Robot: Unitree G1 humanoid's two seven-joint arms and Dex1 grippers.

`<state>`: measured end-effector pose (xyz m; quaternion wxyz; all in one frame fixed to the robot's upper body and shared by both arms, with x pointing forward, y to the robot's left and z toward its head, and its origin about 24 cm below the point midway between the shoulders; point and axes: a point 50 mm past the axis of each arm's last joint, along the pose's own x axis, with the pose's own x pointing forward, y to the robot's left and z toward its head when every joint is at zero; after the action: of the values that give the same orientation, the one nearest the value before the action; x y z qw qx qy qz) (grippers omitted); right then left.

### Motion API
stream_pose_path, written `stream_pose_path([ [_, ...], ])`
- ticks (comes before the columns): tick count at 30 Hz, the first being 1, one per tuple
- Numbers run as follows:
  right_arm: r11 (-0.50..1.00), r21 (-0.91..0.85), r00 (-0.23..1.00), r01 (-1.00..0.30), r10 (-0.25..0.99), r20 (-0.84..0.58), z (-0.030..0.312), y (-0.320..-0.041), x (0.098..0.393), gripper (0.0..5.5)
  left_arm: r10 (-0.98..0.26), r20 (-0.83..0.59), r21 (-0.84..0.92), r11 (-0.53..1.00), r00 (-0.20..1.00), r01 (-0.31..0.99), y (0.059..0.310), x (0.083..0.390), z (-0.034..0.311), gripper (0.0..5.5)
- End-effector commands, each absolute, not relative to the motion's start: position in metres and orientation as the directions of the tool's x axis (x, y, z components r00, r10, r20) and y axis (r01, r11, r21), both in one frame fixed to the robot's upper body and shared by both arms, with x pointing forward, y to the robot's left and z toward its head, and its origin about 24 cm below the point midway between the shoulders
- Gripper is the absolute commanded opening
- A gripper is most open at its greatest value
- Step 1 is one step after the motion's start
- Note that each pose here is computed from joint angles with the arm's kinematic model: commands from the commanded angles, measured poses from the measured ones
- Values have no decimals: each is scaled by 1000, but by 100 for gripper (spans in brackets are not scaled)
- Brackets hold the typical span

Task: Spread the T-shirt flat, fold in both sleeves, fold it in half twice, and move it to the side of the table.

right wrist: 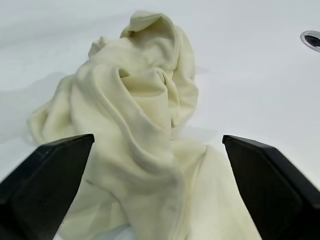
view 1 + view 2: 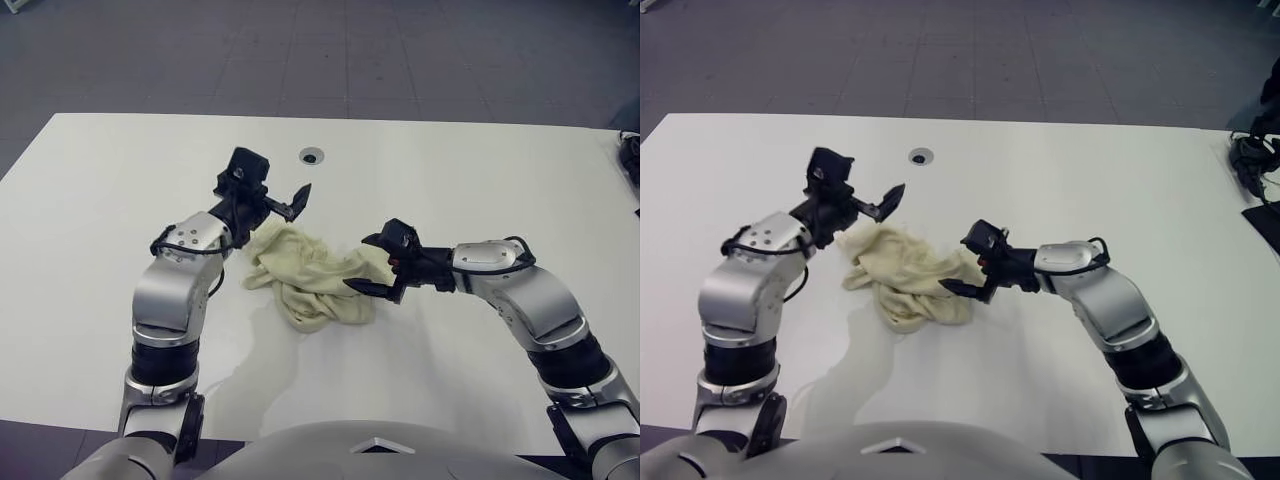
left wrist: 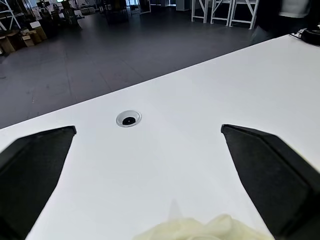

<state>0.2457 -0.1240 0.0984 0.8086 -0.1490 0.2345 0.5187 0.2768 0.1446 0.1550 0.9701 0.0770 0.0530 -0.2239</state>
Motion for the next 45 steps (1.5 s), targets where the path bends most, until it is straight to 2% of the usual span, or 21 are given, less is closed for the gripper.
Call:
stream_pose_path([
  [1, 402, 2, 338, -915, 770, -541, 94, -121, 249, 388, -419, -121, 129, 892, 900, 432, 147, 278, 165, 540],
  [23, 276, -3, 224, -961, 774, -593, 97, -127, 236, 4, -391, -109, 196, 893, 914, 405, 158, 287, 173, 540],
  [25, 244, -8, 197, -970, 764, -614, 97, -131, 232, 1, -412, -113, 218, 878, 904, 427, 160, 291, 176, 540],
  [29, 155, -39, 139, -987, 709, -691, 95, -146, 224, 1, -547, -184, 261, 774, 817, 577, 160, 295, 178, 540],
  [34, 145, -104, 171, -984, 613, -771, 89, -171, 230, 1, -714, -413, 295, 481, 565, 825, 155, 289, 162, 540],
  [40, 157, -146, 213, -977, 617, -758, 88, -170, 238, 1, -745, -572, 222, 263, 343, 939, 142, 292, 137, 540],
  [45, 159, -151, 218, -976, 626, -749, 86, -166, 237, 0, -740, -623, 160, 198, 255, 967, 136, 296, 121, 455],
])
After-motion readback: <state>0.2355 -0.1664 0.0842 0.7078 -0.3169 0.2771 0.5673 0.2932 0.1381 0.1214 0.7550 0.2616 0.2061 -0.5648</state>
